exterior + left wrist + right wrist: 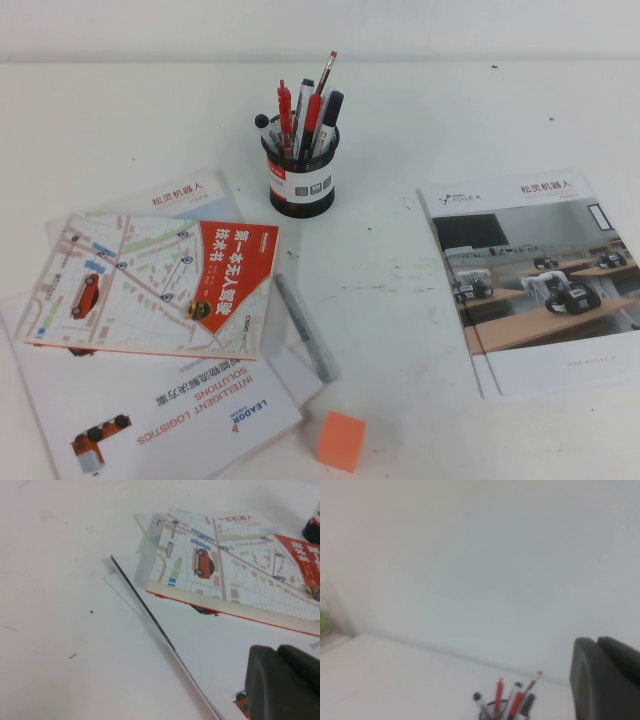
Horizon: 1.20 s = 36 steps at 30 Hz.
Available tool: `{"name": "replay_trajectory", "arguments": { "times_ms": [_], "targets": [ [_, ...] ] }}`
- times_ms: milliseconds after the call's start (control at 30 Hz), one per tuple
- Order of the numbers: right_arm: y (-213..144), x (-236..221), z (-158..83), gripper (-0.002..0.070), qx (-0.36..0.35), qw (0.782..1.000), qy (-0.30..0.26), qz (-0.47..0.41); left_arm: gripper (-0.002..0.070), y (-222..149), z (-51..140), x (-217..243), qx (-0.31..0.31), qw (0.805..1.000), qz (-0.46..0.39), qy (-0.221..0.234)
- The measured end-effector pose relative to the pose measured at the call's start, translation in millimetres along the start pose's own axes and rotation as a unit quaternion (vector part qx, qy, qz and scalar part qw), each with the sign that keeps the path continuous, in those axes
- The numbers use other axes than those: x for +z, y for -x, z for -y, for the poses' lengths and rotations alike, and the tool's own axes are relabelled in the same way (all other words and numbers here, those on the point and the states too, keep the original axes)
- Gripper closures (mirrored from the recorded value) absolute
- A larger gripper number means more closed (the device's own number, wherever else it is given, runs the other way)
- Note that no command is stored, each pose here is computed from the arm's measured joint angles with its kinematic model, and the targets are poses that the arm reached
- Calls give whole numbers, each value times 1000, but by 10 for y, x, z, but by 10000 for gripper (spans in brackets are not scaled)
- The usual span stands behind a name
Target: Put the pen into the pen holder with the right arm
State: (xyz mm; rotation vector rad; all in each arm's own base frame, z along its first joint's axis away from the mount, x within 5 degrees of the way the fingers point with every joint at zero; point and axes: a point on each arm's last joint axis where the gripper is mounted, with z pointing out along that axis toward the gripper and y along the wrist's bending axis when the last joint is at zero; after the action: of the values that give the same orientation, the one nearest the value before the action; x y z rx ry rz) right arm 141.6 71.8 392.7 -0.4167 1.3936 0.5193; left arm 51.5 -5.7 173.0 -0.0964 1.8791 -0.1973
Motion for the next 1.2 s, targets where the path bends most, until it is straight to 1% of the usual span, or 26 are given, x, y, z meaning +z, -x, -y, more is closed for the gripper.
{"name": "replay_trajectory", "arguments": {
  "times_ms": [133, 200, 300, 467, 667, 767, 833, 900, 933, 1000, 1100, 1200],
  "targets": [
    [-23, -405, 15, 695, 29, 996, -74, 27, 677, 0, 0, 0, 0, 1000, 0, 0],
    [-90, -527, 17, 695, 34, 995, -93, 32, 677, 0, 0, 0, 0, 1000, 0, 0],
    [-191, -628, 10, 695, 37, 994, -103, 31, 677, 0, 0, 0, 0, 1000, 0, 0],
    [-231, -640, 23, 695, 34, 993, -111, 26, 678, 0, 0, 0, 0, 1000, 0, 0],
    [-254, -642, 54, 694, 12, 992, -128, 17, 677, 0, 0, 0, 0, 1000, 0, 0],
    [-321, -649, 97, 695, -1, 989, -150, 5, 678, 0, 0, 0, 0, 1000, 0, 0],
    [-394, -670, 161, 695, -7, 982, -185, -22, 677, 0, 0, 0, 0, 1000, 0, 0],
    [-537, -706, 213, 695, -5, 972, -215, -93, 677, 0, 0, 0, 0, 1000, 0, 0],
    [-627, -726, 217, 695, -2, 966, -218, -138, 677, 0, 0, 0, 0, 1000, 0, 0],
    [-785, -774, 192, 695, -3, 959, -207, -195, 677, 0, 0, 0, 0, 1000, 0, 0],
    [-944, -889, 153, 694, -10, 958, -198, -205, 677, 0, 0, 0, 0, 1000, 0, 0],
    [-1079, -1022, 140, 694, -3, 959, -215, -186, 678, 0, 0, 0, 0, 1000, 0, 0]
  ]
}}
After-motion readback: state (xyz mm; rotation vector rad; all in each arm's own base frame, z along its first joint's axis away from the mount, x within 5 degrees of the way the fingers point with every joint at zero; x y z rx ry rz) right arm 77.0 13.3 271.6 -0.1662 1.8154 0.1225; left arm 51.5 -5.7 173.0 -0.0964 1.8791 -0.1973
